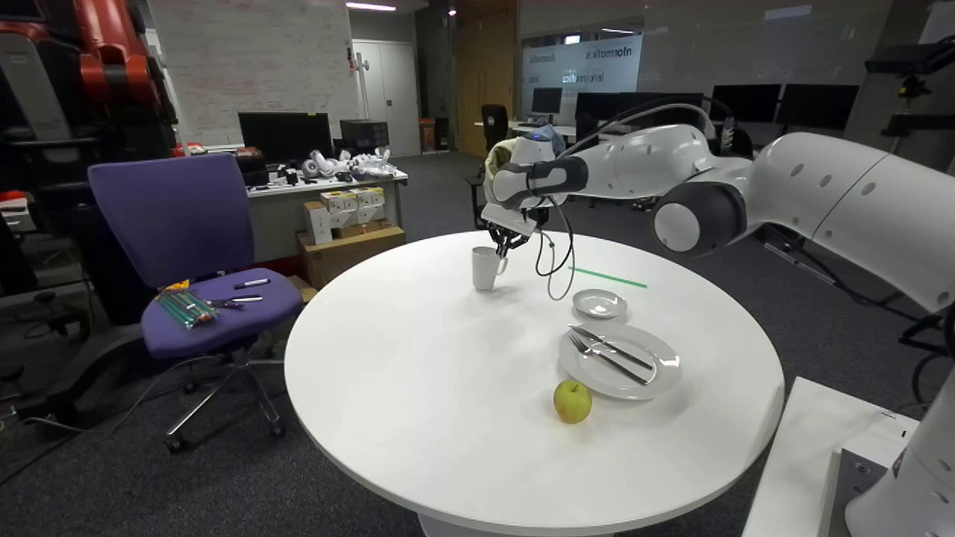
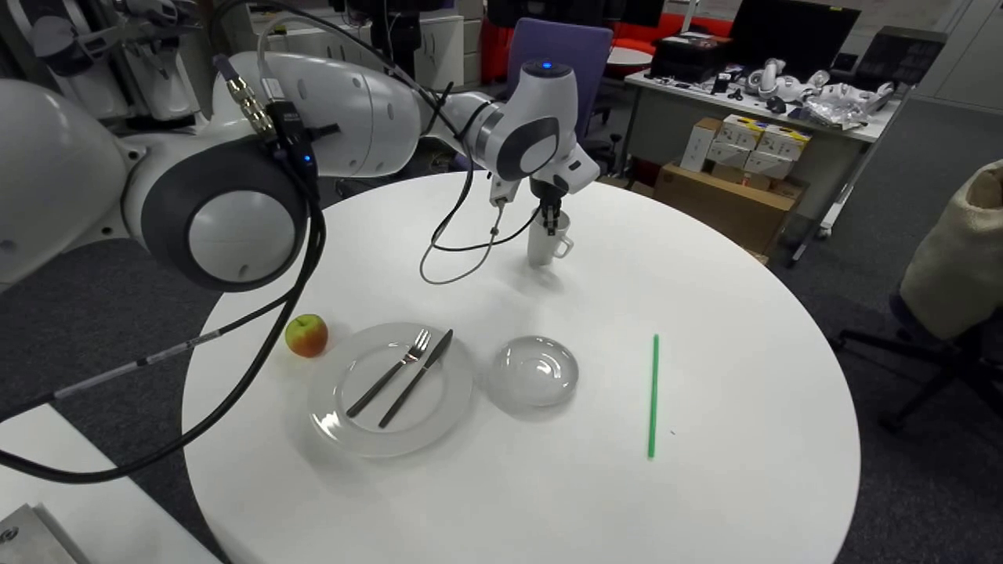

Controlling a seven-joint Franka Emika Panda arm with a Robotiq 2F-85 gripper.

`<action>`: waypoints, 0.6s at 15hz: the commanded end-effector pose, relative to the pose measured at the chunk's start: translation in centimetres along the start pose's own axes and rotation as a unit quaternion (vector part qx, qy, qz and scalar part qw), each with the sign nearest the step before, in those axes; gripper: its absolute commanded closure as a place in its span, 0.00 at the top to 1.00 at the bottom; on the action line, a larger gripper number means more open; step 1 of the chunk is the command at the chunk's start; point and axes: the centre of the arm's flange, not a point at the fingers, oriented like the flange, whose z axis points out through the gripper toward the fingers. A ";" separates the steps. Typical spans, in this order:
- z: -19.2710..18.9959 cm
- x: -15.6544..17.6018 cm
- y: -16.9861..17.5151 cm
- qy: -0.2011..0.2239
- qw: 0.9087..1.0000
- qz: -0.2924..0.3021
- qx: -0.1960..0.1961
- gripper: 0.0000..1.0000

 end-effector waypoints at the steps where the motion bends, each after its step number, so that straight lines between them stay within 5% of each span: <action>1: -4.8 1.9 -1.2 -0.001 1.000 0.007 0.004 0.01; 5: -7.2 2.5 -0.3 0.002 1.000 0.002 -0.015 0.01; 9: -8.9 2.2 3.4 -0.047 0.994 -0.021 -0.095 0.01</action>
